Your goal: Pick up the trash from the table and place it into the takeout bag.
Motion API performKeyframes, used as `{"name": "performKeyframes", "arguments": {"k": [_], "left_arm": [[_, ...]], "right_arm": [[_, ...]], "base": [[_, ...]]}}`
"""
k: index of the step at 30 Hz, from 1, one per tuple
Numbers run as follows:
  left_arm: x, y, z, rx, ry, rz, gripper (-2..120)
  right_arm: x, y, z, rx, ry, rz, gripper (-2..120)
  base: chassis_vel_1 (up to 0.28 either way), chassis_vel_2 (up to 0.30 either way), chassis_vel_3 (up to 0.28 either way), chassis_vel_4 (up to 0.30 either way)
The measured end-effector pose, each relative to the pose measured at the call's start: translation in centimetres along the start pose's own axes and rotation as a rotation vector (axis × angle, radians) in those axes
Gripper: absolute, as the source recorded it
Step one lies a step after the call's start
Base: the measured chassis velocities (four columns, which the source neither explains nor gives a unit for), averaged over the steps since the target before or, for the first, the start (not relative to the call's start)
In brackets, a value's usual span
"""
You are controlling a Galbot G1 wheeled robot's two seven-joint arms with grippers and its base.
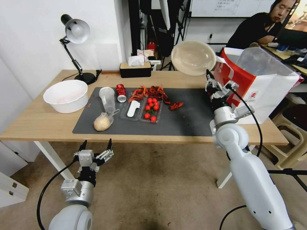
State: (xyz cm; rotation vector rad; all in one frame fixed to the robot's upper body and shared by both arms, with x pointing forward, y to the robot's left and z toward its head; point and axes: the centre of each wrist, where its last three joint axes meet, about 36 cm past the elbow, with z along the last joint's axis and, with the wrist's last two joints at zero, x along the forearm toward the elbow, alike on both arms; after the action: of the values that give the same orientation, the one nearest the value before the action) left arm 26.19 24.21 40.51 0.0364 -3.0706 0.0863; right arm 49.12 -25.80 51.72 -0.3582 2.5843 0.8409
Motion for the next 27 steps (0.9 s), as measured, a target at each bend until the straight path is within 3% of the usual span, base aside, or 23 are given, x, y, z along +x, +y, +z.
{"name": "performKeyframes", "arguments": {"k": [11, 18, 20, 27], "left_arm": [[0.0, -0.3, 0.1, 0.000, 0.002, 0.002, 100], [0.1, -0.3, 0.1, -0.001, 0.003, 0.002, 100], [0.1, -0.3, 0.1, -0.001, 0.003, 0.002, 100], [0.1, -0.4, 0.1, 0.000, 0.002, 0.005, 100]], "right_arm": [[-1.5, -0.3, -5.7, 0.054, -0.134, -0.029, 0], [-1.1, -2.7, -9.2, 0.282, -0.136, 0.130, 0], [-0.7, -4.2, -10.3, 0.391, -0.125, 0.195, 0], [0.1, -6.1, -11.2, 0.522, -0.087, 0.309, 0]], "base": [[0.000, 0.000, 0.000, 0.000], [0.000, 0.000, 0.000, 0.000], [0.000, 0.000, 0.000, 0.000], [0.000, 0.000, 0.000, 0.000]]}}
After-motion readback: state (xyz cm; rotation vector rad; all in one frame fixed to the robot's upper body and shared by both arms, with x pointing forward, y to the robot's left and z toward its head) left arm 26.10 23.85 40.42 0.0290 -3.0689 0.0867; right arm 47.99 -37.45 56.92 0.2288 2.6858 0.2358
